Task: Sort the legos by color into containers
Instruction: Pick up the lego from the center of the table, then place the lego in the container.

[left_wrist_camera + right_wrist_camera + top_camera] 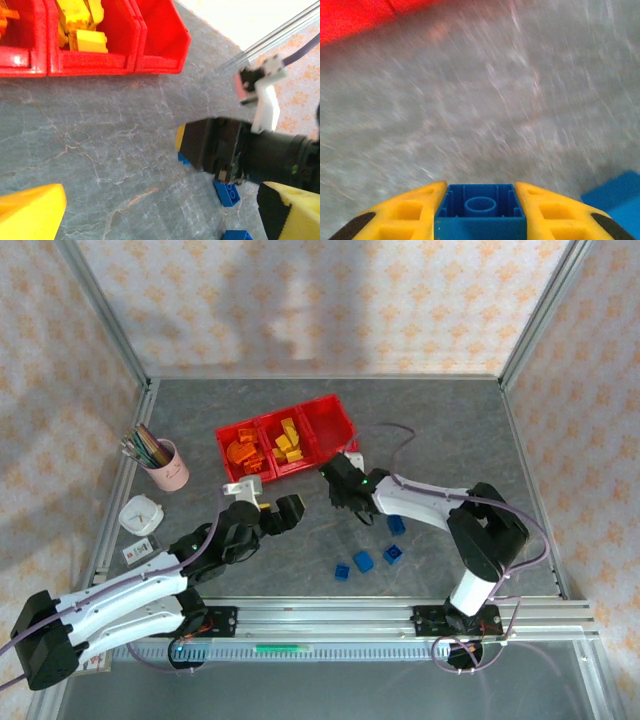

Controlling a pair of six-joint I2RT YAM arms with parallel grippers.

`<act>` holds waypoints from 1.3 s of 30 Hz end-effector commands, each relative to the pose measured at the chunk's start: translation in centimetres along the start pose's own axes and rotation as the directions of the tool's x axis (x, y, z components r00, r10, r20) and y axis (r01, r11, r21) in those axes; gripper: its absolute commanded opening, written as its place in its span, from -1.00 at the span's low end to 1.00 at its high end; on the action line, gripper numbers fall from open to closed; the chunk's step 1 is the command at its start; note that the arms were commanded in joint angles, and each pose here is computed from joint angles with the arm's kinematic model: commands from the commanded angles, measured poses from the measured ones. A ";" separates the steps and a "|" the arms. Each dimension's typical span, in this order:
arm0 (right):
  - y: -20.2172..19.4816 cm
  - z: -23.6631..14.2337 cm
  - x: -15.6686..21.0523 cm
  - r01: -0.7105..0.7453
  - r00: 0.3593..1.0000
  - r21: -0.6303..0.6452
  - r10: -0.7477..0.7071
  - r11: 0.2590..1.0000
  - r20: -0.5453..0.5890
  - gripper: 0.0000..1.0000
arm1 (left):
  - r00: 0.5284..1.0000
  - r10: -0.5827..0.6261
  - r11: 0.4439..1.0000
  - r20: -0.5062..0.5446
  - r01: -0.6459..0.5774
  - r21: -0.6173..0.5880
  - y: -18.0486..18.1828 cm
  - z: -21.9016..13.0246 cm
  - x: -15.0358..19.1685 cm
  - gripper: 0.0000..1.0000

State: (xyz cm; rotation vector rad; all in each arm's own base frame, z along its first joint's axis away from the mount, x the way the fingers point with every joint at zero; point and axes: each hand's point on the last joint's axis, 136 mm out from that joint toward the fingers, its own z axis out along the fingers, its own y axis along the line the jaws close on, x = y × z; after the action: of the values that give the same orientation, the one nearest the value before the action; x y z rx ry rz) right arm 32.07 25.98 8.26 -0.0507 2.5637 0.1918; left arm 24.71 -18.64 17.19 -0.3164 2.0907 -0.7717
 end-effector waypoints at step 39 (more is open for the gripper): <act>3.0 4.6 -19.3 -0.030 0.972 -0.036 0.037 0.999 0.234 0.12 | 0.998 0.009 0.998 0.065 -0.005 -0.064 2.0 0.7 -6.5 0.98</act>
State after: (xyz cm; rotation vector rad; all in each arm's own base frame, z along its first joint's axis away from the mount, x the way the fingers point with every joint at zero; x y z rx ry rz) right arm 51.76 30.27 10.29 -0.0055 2.3725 0.2020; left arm 28.95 -14.04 18.28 -0.3798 2.0772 -0.6652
